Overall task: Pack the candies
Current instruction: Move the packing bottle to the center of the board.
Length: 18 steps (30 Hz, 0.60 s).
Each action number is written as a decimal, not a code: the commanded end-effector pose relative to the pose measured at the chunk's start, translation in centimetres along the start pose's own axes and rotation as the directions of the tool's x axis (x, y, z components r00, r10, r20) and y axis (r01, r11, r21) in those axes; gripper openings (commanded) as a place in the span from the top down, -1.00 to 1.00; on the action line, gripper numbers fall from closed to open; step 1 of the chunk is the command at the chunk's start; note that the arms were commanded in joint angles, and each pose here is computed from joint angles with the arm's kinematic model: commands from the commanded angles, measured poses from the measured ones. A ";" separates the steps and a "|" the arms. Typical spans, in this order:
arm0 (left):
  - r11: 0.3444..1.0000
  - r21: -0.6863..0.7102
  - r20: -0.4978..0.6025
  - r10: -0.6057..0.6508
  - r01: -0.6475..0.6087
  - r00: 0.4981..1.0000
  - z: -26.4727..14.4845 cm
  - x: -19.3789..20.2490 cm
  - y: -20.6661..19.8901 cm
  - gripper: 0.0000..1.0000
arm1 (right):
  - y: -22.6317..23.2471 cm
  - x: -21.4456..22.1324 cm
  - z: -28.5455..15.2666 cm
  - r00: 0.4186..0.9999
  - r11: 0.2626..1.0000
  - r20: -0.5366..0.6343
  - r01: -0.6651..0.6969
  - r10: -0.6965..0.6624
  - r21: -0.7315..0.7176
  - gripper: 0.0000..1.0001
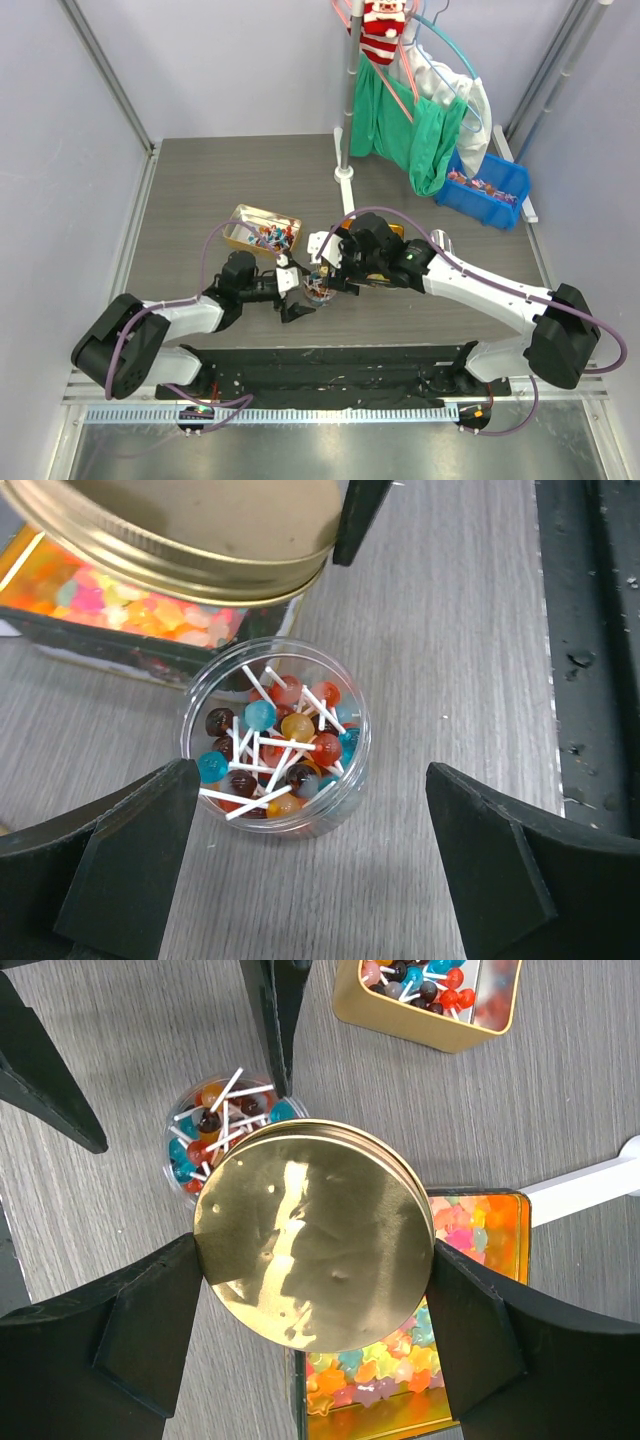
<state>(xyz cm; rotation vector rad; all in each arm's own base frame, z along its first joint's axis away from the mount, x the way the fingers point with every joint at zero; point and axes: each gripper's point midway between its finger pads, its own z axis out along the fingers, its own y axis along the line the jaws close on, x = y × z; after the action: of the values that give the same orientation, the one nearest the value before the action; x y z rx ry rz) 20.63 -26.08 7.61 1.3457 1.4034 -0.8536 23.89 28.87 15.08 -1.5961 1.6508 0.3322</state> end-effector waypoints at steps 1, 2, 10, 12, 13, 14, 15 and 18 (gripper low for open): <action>0.990 -0.116 0.079 0.083 -0.073 0.993 -0.1 -1.8 2.1 -0.99 | -1.1 -1.5 -0.1 0.999 1.000 0.034 -0.003 0.002 0.025 -0.18; 0.989 -0.127 0.072 0.085 -0.075 0.994 -0.1 -1.6 2.3 -1.00 | -1.1 -1.4 0.1 1.000 1.000 0.027 -0.005 0.004 0.022 -0.18; 0.977 -0.194 0.115 0.116 -0.092 0.987 -0.6 -2.0 2.7 -0.99 | -1.1 -1.2 0.2 1.000 1.000 0.015 -0.002 0.002 0.020 -0.17; 0.971 -0.213 0.149 0.138 -0.105 0.979 -1.0 -2.8 2.7 -1.00 | -1.1 -1.2 0.3 1.000 1.000 0.016 0.000 -0.001 0.019 -0.17; 0.967 -0.226 0.182 0.161 -0.118 0.970 -1.2 -3.8 2.8 -0.99 | -1.0 -1.2 0.3 1.000 1.000 0.014 0.000 0.000 0.016 -0.17; 0.965 -0.232 0.196 0.173 -0.125 0.965 -1.3 -4.2 2.8 -1.00 | -1.1 -1.1 0.3 1.000 1.000 0.013 0.000 -0.001 0.019 -0.17; 0.961 -0.242 0.212 0.184 -0.131 0.960 -1.5 -4.7 2.8 -1.00 | -1.1 -1.2 0.4 1.000 1.000 0.012 0.000 0.000 0.017 -0.17; 0.950 -0.277 0.250 0.219 -0.147 0.943 -2.1 -6.1 3.0 -1.00 | -1.2 -1.2 0.4 1.000 1.000 0.013 0.000 0.000 0.019 -0.17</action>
<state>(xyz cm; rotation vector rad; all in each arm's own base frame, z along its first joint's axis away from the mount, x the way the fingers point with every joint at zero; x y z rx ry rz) 21.82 -25.23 9.03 1.1832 1.3068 -0.7423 24.01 28.92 14.24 -1.6152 1.6780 0.3268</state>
